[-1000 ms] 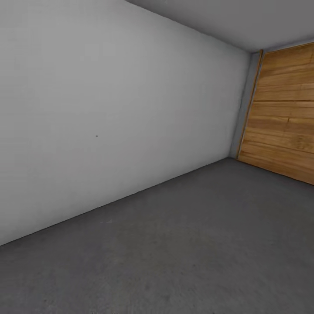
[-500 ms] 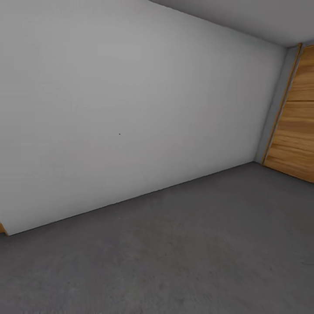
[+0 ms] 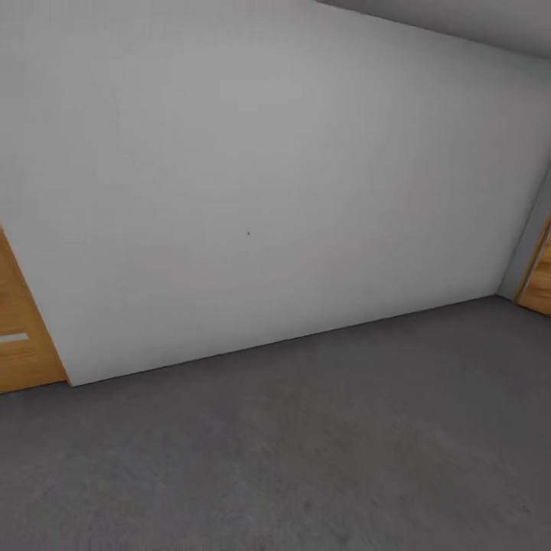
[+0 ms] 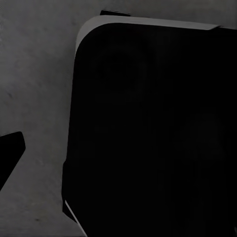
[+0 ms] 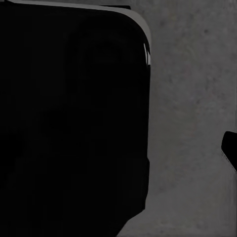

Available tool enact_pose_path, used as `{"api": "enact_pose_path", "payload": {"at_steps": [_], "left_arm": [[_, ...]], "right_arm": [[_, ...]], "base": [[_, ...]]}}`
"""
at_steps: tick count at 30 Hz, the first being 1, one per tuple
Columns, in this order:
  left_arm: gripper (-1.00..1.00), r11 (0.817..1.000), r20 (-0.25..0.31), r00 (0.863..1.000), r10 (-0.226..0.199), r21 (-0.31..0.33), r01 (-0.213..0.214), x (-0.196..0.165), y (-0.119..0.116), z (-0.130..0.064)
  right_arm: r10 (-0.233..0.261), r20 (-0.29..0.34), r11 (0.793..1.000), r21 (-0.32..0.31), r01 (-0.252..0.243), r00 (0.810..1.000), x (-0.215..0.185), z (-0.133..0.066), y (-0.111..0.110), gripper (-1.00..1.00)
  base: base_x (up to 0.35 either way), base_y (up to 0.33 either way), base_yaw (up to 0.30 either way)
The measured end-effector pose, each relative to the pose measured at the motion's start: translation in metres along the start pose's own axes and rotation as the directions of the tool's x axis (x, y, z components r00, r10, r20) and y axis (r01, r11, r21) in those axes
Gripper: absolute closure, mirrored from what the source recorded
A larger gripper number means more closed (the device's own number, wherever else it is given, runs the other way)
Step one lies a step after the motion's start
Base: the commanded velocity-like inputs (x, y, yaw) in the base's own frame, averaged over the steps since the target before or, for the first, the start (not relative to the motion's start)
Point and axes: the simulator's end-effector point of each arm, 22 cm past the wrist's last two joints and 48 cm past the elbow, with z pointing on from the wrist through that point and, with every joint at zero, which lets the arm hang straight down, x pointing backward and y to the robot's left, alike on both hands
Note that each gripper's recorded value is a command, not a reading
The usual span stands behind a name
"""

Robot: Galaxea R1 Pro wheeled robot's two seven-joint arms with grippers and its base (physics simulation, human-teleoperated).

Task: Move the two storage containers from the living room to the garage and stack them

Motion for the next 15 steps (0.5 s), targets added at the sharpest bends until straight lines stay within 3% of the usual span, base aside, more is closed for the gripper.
{"api": "enact_pose_path", "payload": {"at_steps": [15], "left_arm": [[-1.00,1.000,0.000,1.000,0.000,0.002,0.000,0.0002,-0.0018,0.0000]], "right_arm": [[0.000,0.000,1.000,0.000,0.000,1.000,0.0000,0.0000,-0.0002,-1.00]], "base": [[0.000,0.000,0.300]]}}
